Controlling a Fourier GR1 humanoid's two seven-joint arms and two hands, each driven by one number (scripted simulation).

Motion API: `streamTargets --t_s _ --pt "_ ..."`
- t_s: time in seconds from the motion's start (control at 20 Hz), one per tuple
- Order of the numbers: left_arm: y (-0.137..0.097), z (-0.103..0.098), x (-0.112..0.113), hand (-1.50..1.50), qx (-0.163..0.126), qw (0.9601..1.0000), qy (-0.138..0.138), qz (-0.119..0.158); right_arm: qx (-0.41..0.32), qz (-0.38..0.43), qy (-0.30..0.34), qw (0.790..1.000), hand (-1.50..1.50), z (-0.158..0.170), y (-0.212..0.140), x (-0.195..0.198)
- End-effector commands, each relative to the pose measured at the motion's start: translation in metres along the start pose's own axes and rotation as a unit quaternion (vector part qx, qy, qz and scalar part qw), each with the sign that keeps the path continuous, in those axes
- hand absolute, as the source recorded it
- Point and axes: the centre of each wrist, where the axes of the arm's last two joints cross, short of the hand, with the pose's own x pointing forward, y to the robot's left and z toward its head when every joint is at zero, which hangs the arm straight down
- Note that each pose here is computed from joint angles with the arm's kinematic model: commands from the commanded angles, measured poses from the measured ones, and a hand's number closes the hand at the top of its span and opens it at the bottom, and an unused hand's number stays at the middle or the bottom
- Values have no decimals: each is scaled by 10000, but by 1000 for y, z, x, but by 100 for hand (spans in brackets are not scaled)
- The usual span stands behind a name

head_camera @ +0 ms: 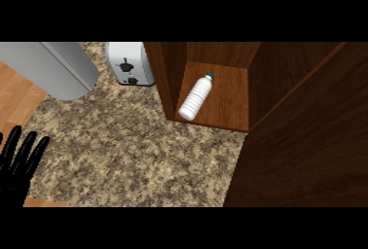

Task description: Pick up the bottled water, place it into the cabinet and close the cabinet

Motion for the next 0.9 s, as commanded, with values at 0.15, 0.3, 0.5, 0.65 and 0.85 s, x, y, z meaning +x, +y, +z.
streamTargets --t_s 0.15,0.3,0.5,0.65,0.85 --pt "10 -4 11 -150 -176 9998 38 -70 922 -127 -281 9953 150 -22 14 12" --pt "9 -4 12 -150 -274 9995 119 -60 1272 345 -94 9912 150 -22 4 13" --pt "11 -7 17 -150 -379 9991 137 -107 1563 843 -38 9841 150 -24 -6 18" --pt "14 -11 19 -150 -370 9992 110 -117 1562 832 -80 9842 150 -30 -7 17" --pt "16 -9 20 -150 -387 9991 147 -125 1621 943 -14 9823 150 -33 -10 18"
